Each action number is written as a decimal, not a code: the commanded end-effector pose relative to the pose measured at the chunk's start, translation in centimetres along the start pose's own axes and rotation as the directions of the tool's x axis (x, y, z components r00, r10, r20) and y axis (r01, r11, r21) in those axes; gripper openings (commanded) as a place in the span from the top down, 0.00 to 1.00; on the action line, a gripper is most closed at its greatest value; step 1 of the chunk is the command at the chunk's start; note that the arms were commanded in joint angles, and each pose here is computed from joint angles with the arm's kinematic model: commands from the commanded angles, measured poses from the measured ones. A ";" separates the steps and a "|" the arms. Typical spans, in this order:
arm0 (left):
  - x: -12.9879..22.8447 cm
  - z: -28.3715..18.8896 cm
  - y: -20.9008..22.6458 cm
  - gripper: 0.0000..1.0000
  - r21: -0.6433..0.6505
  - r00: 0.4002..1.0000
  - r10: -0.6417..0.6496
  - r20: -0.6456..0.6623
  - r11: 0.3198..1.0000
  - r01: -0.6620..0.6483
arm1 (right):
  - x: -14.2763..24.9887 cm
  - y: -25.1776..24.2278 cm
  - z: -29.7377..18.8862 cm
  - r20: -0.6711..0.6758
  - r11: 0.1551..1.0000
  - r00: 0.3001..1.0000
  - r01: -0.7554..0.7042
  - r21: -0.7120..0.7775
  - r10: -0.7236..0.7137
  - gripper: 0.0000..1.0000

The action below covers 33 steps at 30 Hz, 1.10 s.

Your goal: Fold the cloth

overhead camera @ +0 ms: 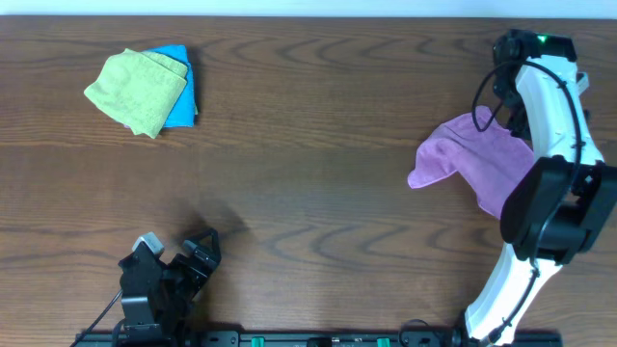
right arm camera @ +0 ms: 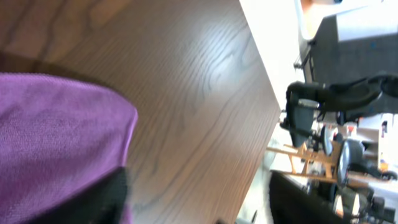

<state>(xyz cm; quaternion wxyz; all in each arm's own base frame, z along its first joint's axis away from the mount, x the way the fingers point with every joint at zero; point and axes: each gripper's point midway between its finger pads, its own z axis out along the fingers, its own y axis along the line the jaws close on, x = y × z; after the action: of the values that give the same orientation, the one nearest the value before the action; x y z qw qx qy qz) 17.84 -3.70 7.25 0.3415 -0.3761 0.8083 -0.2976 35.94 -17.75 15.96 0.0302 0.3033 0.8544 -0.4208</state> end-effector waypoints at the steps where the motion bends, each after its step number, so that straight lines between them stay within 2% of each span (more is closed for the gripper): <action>1: 0.7 0.3 0.2 0.05 0.007 1.000 -0.003 -0.030 1.000 0.003 | 0.0 -0.3 -1.5 0.011 0.997 0.999 -0.040 -0.063 0.040 0.18; 4: 0.7 0.3 0.2 0.05 0.007 1.000 -0.003 -0.030 1.000 0.003 | 0.5 1.1 -3.4 0.017 0.984 1.000 0.025 -0.177 -0.022 0.18; 6: 0.7 0.3 0.2 0.05 0.007 1.000 -0.003 -0.030 1.000 0.003 | 1.4 3.4 -5.4 0.031 0.934 0.990 0.140 -0.328 -0.138 0.18; 8: 0.7 0.3 0.2 0.05 0.007 1.000 -0.003 -0.030 1.000 0.003 | 3.3 6.4 -8.6 0.085 0.808 0.952 0.295 -0.510 -0.294 0.18; 10: 0.7 0.3 0.2 0.05 0.007 1.000 -0.002 -0.030 1.000 0.003 | 5.8 8.9 -11.8 0.152 0.661 0.896 0.414 -0.626 -0.417 0.19; 16: 0.7 0.3 0.2 0.05 0.007 1.000 -0.002 -0.030 1.000 0.003 | 9.8 12.3 -15.6 0.234 0.545 0.821 0.531 -0.649 -0.521 0.22; 19: 0.7 0.3 0.2 0.05 0.007 1.000 -0.002 -0.030 1.000 0.003 | 11.5 14.2 -15.8 0.258 0.521 0.798 0.563 -0.641 -0.545 0.22; 27: 0.7 0.3 0.2 0.05 0.007 1.000 0.001 -0.030 1.000 -0.001 | 16.7 17.3 -10.6 0.150 0.533 0.783 0.536 -0.654 -0.604 0.23; 33: 0.7 0.3 0.2 0.05 0.007 1.000 0.001 -0.030 1.000 -0.001 | 17.9 18.3 -8.8 0.127 0.551 0.795 0.516 -0.656 -0.593 0.25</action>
<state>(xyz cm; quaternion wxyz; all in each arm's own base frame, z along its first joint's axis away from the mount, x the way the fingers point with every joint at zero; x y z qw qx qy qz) 17.83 -3.86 7.29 0.3398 -0.3735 0.8088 -0.3015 33.25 5.94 3.68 -0.0465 -0.0037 0.9969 -0.0639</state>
